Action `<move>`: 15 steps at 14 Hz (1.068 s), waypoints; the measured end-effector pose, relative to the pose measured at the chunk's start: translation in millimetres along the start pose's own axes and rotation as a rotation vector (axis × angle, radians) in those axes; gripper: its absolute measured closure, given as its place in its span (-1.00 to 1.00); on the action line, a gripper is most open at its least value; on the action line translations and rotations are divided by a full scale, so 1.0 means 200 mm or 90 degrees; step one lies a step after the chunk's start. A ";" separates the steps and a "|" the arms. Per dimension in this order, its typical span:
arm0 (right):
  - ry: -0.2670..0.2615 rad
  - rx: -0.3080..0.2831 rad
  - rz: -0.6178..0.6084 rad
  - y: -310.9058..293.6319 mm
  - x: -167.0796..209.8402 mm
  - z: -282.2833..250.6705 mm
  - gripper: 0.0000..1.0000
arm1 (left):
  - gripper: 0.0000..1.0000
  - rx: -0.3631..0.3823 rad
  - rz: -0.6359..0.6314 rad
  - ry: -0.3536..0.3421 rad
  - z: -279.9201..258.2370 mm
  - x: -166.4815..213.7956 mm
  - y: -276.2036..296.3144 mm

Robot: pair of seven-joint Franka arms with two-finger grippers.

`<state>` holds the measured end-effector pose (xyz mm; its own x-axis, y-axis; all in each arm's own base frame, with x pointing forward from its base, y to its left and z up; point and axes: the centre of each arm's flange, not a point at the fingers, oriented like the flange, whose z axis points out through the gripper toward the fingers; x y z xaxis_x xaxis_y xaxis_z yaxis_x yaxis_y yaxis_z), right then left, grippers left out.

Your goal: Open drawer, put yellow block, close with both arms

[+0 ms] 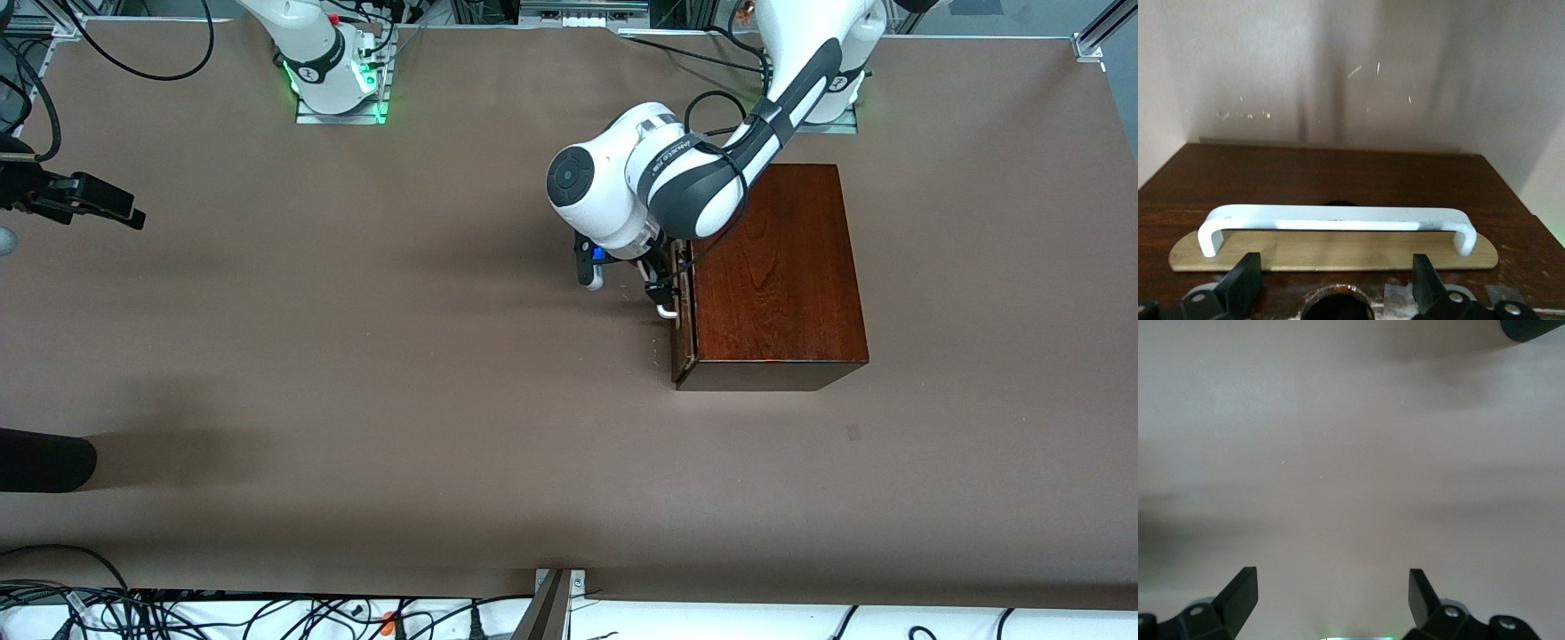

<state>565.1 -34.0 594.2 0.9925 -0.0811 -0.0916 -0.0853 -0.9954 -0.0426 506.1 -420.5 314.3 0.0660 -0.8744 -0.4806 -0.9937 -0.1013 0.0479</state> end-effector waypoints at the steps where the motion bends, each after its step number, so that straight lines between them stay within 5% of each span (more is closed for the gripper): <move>1: 0.000 0.000 0.000 0.00 0.00 0.00 -1.00 | -1.00 -0.004 -0.004 -0.004 0.01 -0.02 -0.01; 7: 0.000 0.000 0.000 0.00 0.00 0.00 -1.00 | -1.00 0.011 -0.082 0.007 -0.06 0.04 0.06; 12: 0.000 0.000 0.000 0.00 0.00 0.00 -1.00 | -1.00 0.043 -0.337 0.076 -0.37 0.19 0.27; 15: 0.000 0.000 0.000 0.00 0.00 0.00 -1.00 | -1.00 0.022 -0.467 0.142 -0.62 0.11 0.29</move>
<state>565.1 -34.0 594.1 0.9924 -0.0812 -0.0921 -0.0854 -0.9954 -0.0426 461.5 -503.6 414.9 0.7230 -0.6641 -0.1906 -0.6901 -0.6811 -0.2447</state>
